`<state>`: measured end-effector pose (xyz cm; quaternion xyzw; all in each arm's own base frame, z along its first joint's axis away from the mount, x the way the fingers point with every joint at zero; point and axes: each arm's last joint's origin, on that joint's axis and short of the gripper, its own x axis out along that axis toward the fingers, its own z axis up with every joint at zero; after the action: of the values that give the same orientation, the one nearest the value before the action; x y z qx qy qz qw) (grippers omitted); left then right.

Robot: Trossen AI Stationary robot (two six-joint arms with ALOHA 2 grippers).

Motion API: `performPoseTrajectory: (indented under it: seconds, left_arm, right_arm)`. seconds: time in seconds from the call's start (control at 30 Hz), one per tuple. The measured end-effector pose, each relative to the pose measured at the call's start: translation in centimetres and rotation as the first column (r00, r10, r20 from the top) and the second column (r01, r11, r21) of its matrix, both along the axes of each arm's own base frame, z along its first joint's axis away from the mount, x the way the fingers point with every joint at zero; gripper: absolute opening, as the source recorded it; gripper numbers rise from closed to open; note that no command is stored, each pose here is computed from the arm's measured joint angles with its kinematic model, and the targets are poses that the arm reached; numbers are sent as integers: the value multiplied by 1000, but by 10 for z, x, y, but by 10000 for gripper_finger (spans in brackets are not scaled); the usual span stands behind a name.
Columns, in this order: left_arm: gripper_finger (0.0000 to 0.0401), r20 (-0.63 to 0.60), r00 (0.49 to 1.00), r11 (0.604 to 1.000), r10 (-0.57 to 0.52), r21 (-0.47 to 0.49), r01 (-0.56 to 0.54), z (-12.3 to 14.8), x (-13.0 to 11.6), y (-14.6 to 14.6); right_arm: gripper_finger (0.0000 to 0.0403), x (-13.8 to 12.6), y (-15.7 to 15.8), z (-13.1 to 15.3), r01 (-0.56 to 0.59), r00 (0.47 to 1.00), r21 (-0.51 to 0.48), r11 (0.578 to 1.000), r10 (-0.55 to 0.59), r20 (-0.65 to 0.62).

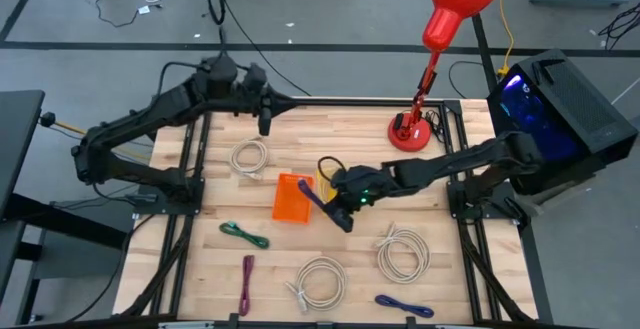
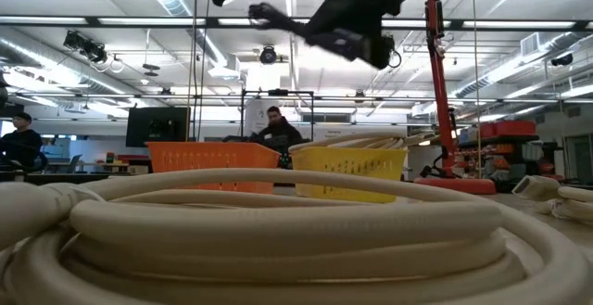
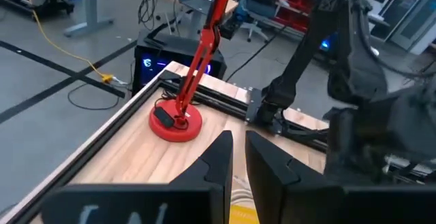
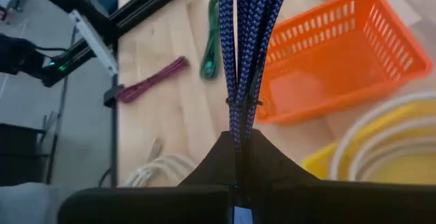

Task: Pick & Place USB Port
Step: Put the black and blue USB cable into the orange bin

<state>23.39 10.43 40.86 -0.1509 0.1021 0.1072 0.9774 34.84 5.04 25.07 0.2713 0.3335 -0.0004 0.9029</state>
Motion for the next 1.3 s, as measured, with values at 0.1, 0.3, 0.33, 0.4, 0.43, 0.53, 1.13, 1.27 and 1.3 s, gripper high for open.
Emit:
performPoseTrajectory:
  seconds: [0.1,0.3,0.33,0.4,0.43,0.53,1.13,1.27,1.3]
  left_arm:
    - [44,-7,1000,1000,-1,4,1,2,-1,0]
    - [44,-29,1000,1000,-2,-4,2,0,-1,0]
    - [44,-30,1000,1000,-2,-5,2,-1,0,0]
    - [44,-31,1000,1000,-3,-5,3,-1,0,0]
    - [44,-30,1000,1000,-3,-5,3,0,0,0]
    - [44,-30,1000,1000,-3,-5,2,-1,0,0]
    - [44,-32,999,999,-39,-21,38,-1,-1,-2]
    - [44,-38,998,999,-40,-23,39,-1,-3,-3]
    - [44,-31,999,999,-40,-18,40,0,-3,-3]
  right_arm:
    - [6,11,-8,-9,23,999,1,1000,-23,31]
    - [6,31,-23,-21,45,992,13,999,-46,120]
    - [6,33,-25,-23,49,991,14,999,-50,122]
    - [6,36,-30,-27,59,990,16,998,-61,130]
    - [6,37,-31,-30,62,990,15,998,-64,126]
    - [6,43,-35,-35,77,986,22,997,-80,148]
    - [6,91,-48,-33,-4,999,-100,995,8,42]
    - [6,90,-48,-36,2,1000,-105,994,0,25]
    - [6,91,-48,-35,5,999,-98,995,-1,38]
